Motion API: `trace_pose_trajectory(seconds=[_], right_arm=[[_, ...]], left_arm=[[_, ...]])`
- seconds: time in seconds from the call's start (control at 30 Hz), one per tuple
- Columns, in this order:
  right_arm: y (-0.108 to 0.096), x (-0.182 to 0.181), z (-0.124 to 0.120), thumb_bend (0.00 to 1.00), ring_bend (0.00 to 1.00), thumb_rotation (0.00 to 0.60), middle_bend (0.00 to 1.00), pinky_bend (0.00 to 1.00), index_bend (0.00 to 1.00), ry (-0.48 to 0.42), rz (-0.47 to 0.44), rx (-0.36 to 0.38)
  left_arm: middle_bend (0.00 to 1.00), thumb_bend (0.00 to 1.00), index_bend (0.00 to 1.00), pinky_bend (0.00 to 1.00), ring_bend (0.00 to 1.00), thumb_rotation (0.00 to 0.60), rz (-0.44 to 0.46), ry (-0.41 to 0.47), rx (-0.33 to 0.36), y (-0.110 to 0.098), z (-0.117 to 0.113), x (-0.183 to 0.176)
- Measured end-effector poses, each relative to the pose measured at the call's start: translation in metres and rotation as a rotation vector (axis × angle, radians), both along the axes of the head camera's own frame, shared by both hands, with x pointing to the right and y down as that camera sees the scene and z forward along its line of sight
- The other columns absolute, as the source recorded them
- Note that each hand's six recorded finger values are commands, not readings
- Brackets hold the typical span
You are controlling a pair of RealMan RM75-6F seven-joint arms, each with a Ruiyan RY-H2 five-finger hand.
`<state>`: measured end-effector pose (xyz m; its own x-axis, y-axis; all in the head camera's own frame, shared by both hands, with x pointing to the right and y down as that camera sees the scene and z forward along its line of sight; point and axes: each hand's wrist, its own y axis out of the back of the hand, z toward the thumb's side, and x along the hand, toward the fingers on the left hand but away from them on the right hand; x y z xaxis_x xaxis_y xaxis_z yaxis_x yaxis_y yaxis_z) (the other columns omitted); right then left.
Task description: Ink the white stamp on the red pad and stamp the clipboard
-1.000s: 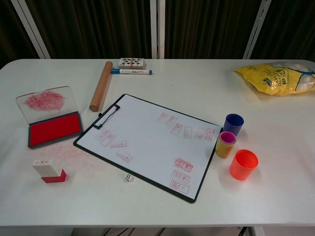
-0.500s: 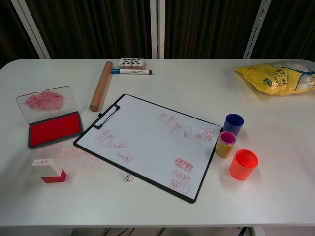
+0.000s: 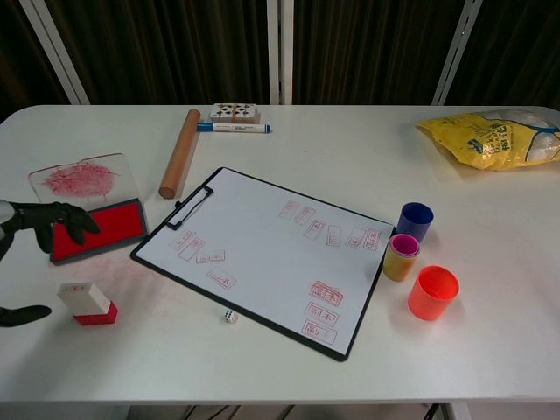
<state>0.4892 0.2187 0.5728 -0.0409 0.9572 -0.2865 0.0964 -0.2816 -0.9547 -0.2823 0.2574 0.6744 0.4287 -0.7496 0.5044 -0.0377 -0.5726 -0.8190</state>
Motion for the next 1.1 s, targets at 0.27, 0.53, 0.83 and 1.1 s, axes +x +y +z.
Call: trace_pose_trajectory(seconds=[0.27,0.53,0.83,1.1], right_arm=[[0.000,-0.001,0.002,0.26,0.00,0.600,0.00,0.00,0.00,0.005,0.001,-0.005],[0.000,-0.002,0.004,0.26,0.00,0.600,0.00,0.00,0.00,0.005,-0.002,-0.011],[0.001,-0.001,0.004,0.26,0.00,0.600,0.00,0.00,0.00,0.008,0.002,-0.014],[0.002,0.000,0.004,0.26,0.00,0.600,0.00,0.00,0.00,0.011,0.006,-0.014]], left_arm=[[0.33,0.17,0.28,0.66,0.42,0.600,0.004,-0.010,-0.015,-0.007,0.015,0.007],[0.36,0.17,0.30,0.66,0.42,0.600,-0.001,-0.024,-0.026,-0.008,0.021,0.005],[0.37,0.19,0.30,0.66,0.42,0.600,-0.016,-0.018,-0.022,-0.010,0.024,0.003],[0.38,0.23,0.32,0.66,0.42,0.600,-0.027,-0.019,-0.021,-0.014,0.029,0.002]])
